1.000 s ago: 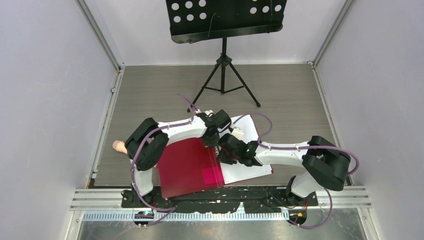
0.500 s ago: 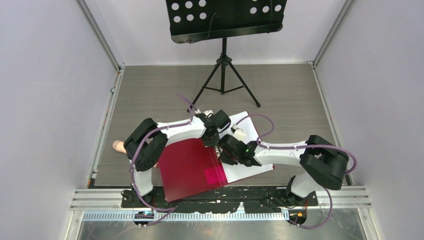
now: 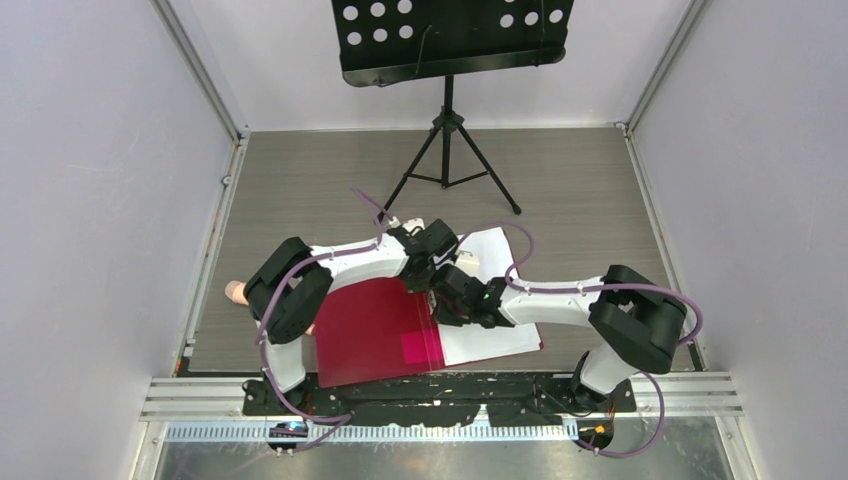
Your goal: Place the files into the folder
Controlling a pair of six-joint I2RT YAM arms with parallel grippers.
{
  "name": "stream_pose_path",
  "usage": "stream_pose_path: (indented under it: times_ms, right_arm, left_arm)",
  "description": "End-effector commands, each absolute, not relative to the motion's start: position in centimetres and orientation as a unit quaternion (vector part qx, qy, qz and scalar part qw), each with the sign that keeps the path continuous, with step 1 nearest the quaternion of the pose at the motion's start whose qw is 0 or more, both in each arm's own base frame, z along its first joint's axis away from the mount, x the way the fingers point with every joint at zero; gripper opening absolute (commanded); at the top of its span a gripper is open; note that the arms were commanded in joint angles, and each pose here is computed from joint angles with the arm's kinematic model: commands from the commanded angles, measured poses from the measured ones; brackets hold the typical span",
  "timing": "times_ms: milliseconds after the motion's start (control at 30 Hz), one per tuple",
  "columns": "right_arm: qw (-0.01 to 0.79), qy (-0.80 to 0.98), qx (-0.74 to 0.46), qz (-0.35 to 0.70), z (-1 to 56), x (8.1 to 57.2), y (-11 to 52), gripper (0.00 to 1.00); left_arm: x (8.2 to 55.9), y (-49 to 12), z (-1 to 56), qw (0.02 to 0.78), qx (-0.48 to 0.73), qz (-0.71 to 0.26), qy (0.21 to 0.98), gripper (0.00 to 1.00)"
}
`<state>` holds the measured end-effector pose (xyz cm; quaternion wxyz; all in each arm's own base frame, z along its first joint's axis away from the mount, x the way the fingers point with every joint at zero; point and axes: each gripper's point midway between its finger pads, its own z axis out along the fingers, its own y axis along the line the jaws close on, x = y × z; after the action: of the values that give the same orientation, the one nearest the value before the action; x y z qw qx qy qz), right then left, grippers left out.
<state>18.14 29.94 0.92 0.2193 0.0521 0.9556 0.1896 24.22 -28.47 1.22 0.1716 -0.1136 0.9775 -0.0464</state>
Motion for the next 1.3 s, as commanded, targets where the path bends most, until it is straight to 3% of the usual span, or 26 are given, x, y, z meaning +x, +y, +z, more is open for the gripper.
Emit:
stream_pose_path:
  times_ms: [0, 200, 500, 767, 1267]
  right_arm:
    - [0.205, 0.978, 0.009, 0.026, -5.4, 17.1, 22.2, 0.13]
    - [0.215, 0.976, 0.002, 0.039, -4.8, 17.4, 22.5, 0.20]
    - [0.240, 0.968, 0.005, 0.067, -2.8, 18.2, 23.3, 0.15]
    - [0.260, 0.962, 0.003, 0.085, -0.8, 18.8, 23.8, 0.29]
    - [0.288, 0.953, 0.004, 0.098, 2.6, 19.8, 24.3, 0.30]
  left_arm:
    - [16.8, -23.3, -4.2, 0.034, -0.081, 0.065, 0.994, 0.00]
    - [16.9, -23.4, -4.0, 0.034, -0.080, 0.064, 0.994, 0.00]
    - [17.7, -24.1, -2.6, 0.047, -0.074, 0.054, 0.995, 0.00]
    - [18.7, -24.6, -0.8, 0.059, -0.067, 0.042, 0.995, 0.00]
    - [21.6, -25.0, 3.1, 0.101, -0.048, 0.026, 0.993, 0.00]
